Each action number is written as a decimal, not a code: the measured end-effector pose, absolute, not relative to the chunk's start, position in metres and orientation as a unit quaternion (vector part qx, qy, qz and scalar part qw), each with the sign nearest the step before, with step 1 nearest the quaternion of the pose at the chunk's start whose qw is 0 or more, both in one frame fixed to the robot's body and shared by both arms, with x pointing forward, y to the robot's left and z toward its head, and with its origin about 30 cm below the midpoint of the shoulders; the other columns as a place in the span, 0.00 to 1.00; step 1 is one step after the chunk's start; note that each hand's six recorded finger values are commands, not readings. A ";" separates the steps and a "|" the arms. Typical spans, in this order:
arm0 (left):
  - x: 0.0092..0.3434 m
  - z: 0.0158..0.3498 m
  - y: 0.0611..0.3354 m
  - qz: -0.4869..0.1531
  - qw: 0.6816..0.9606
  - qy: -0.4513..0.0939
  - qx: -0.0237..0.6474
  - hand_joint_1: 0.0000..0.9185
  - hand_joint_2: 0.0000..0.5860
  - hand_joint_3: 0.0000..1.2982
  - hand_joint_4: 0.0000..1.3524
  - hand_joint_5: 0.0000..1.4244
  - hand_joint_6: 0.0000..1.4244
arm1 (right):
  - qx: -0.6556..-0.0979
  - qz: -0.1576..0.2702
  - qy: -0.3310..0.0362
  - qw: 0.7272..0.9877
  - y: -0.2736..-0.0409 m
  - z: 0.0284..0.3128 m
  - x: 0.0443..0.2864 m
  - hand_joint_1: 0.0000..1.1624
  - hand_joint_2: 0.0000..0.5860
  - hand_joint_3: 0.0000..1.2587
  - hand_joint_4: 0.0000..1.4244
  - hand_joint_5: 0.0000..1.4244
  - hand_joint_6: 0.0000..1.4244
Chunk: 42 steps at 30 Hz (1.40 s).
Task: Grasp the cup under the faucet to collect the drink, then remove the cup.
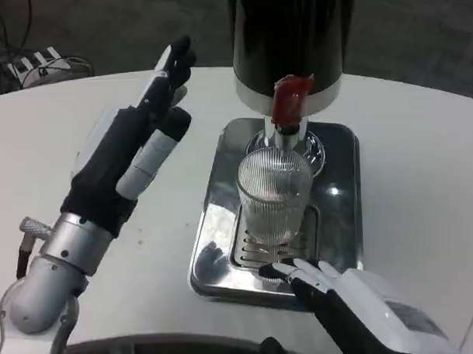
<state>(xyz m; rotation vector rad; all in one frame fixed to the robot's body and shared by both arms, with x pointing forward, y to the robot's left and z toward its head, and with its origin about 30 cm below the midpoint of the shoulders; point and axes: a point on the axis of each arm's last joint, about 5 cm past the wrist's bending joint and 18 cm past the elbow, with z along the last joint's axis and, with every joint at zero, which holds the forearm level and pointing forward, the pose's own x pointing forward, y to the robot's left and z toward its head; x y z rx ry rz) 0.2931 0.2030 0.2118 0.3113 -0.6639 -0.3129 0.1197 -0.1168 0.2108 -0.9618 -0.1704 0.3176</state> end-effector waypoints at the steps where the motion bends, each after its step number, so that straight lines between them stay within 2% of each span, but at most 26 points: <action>1: 0.292 0.212 0.204 -0.150 0.923 -0.323 0.146 0.01 0.00 0.00 0.00 0.01 0.01 | -0.460 0.152 -0.082 0.871 -0.117 0.211 0.120 0.60 0.85 0.13 0.04 0.00 0.00; 5: 0.288 0.217 0.208 -0.145 0.922 -0.334 0.135 0.03 0.02 0.00 0.00 0.06 0.05 | -0.460 0.152 -0.082 0.871 -0.117 0.211 0.120 0.60 0.85 0.13 0.05 0.00 0.00; 10: 0.286 0.223 0.205 -0.182 0.922 -0.332 0.083 0.00 0.04 0.00 0.00 0.08 0.07 | -0.460 0.152 -0.082 0.871 -0.117 0.211 0.120 0.60 0.85 0.13 0.05 0.00 0.00; 14: 0.285 0.229 0.203 -0.233 0.919 -0.316 0.047 0.00 0.04 0.00 0.00 0.08 0.07 | -0.460 0.152 -0.082 0.871 -0.117 0.211 0.120 0.61 0.85 0.13 0.05 0.00 0.00; 17: 0.290 0.232 0.206 -0.340 0.904 -0.258 0.013 0.00 0.03 0.00 0.00 0.08 0.07 | -0.460 0.152 -0.082 0.871 -0.117 0.211 0.120 0.61 0.85 0.13 0.05 0.00 0.00; 18: 0.291 0.233 0.205 -0.359 0.899 -0.252 0.009 0.00 0.03 0.00 0.00 0.09 0.07 | -0.460 0.152 -0.082 0.871 -0.117 0.211 0.120 0.61 0.85 0.13 0.05 0.00 0.00; 23: 0.294 0.243 0.209 -0.394 0.886 -0.245 0.020 0.00 0.03 0.00 0.00 0.09 0.08 | -0.460 0.152 -0.081 0.871 -0.117 0.211 0.119 0.61 0.85 0.13 0.05 0.00 0.00; 31: 0.295 0.250 0.215 -0.385 0.888 -0.245 0.057 0.00 0.03 0.00 0.00 0.06 0.06 | -0.460 0.153 -0.075 0.872 -0.117 0.209 0.118 0.61 0.85 0.13 0.05 0.00 0.00; 34: 0.294 0.264 0.223 -0.390 0.881 -0.256 0.082 0.00 0.03 0.00 0.00 0.04 0.04 | -0.460 0.153 -0.070 0.872 -0.118 0.208 0.117 0.61 0.85 0.13 0.05 0.00 0.00; 38: 0.301 0.287 0.233 -0.424 0.861 -0.263 0.102 0.00 0.03 0.00 0.00 0.04 0.03 | -0.461 0.153 -0.070 0.872 -0.118 0.207 0.116 0.61 0.85 0.13 0.05 0.00 0.00; 42: 0.310 0.290 0.243 -0.469 0.848 -0.229 0.088 0.00 0.03 0.00 0.00 0.04 0.03 | -0.461 0.153 -0.069 0.871 -0.118 0.207 0.115 0.61 0.85 0.13 0.05 0.00 0.00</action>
